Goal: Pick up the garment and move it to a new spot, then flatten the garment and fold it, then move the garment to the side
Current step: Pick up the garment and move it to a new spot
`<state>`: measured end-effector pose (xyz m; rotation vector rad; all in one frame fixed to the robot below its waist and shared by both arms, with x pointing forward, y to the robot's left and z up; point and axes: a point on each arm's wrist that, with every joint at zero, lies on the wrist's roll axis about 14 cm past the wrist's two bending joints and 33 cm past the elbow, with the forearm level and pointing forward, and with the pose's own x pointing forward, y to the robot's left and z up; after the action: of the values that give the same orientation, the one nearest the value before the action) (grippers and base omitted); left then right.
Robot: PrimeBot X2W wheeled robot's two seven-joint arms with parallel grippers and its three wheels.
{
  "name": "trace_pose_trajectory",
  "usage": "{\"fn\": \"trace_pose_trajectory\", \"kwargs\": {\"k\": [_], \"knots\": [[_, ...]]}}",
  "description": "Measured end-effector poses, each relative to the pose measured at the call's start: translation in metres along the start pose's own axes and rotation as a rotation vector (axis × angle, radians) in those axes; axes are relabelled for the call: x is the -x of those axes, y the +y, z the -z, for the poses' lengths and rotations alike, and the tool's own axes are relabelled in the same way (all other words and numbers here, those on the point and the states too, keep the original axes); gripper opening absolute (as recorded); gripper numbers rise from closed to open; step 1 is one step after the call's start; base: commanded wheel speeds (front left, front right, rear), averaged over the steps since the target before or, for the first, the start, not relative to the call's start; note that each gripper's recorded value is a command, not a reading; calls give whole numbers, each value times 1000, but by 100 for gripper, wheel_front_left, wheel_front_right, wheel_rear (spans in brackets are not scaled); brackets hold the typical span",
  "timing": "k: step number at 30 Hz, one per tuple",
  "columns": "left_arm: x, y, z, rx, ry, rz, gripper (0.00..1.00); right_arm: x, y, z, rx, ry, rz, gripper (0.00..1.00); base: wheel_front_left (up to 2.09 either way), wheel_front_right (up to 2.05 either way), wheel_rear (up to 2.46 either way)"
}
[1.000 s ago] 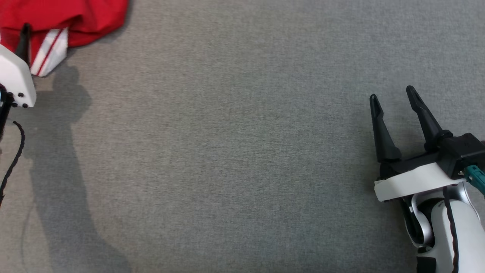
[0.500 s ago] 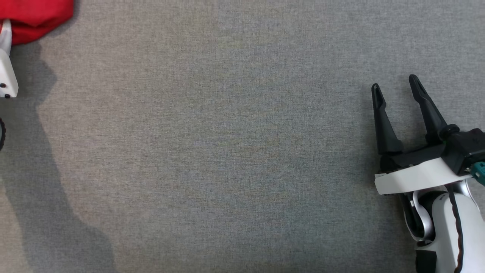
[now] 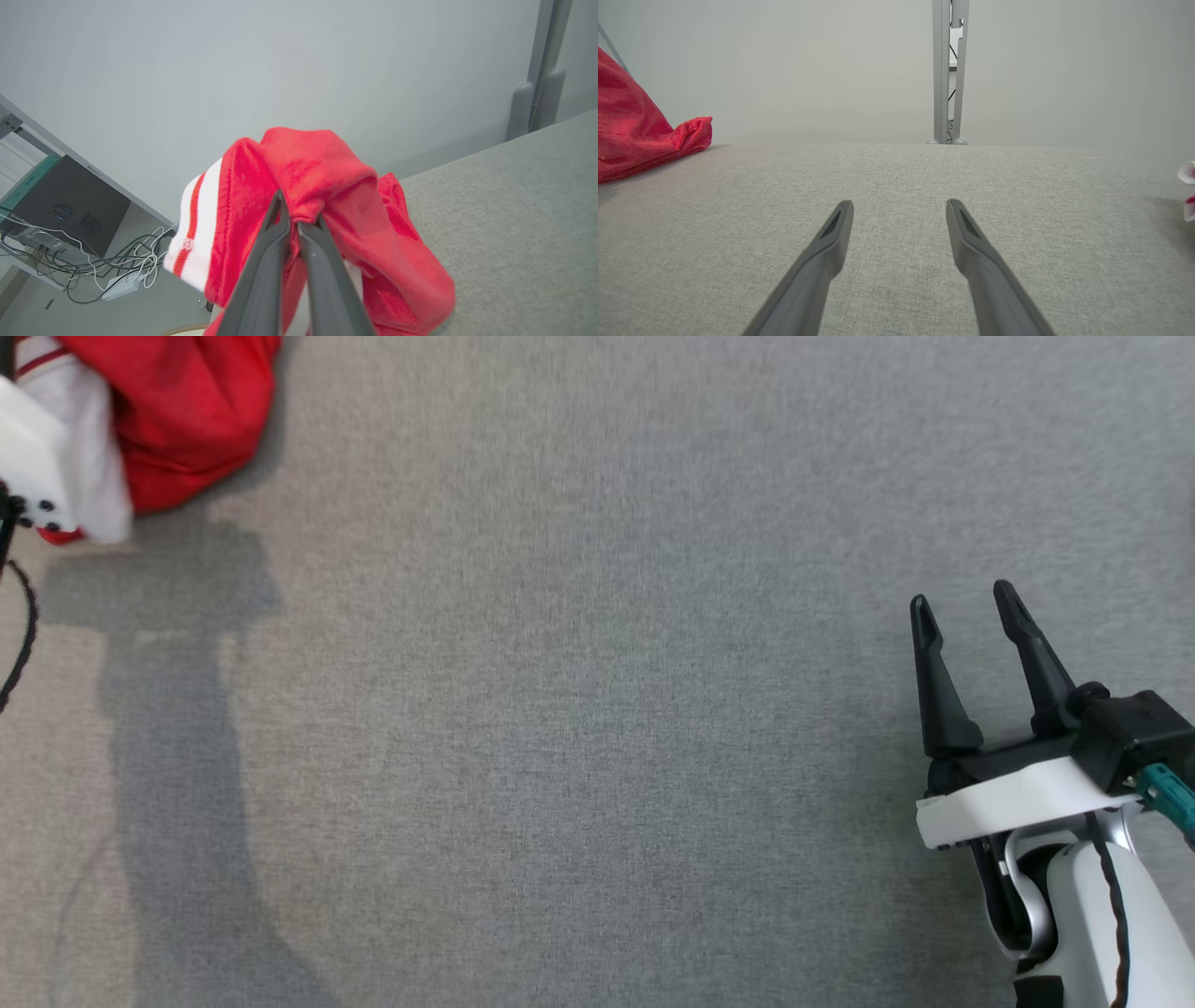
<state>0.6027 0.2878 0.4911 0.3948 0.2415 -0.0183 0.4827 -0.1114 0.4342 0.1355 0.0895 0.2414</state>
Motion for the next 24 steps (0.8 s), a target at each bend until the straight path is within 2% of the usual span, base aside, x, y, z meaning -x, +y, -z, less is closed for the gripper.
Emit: {"fn": "trace_pose_trajectory", "kwargs": {"k": [5,12,17,24], "knots": [[14,-16,-69,-39,-153,56,0,16,-1,-20,-15,-43,18,100,0,0,0],[44,-59,-168,-93,-351,160,0,48,-15,-47,-33,-107,79,100,0,0,0],[72,-114,-233,-93,-486,283,0,79,-40,-59,-37,-141,170,100,0,0,0],[128,-196,-317,-32,-685,487,0,121,-71,-72,-36,-188,289,100,0,0,0]]}}
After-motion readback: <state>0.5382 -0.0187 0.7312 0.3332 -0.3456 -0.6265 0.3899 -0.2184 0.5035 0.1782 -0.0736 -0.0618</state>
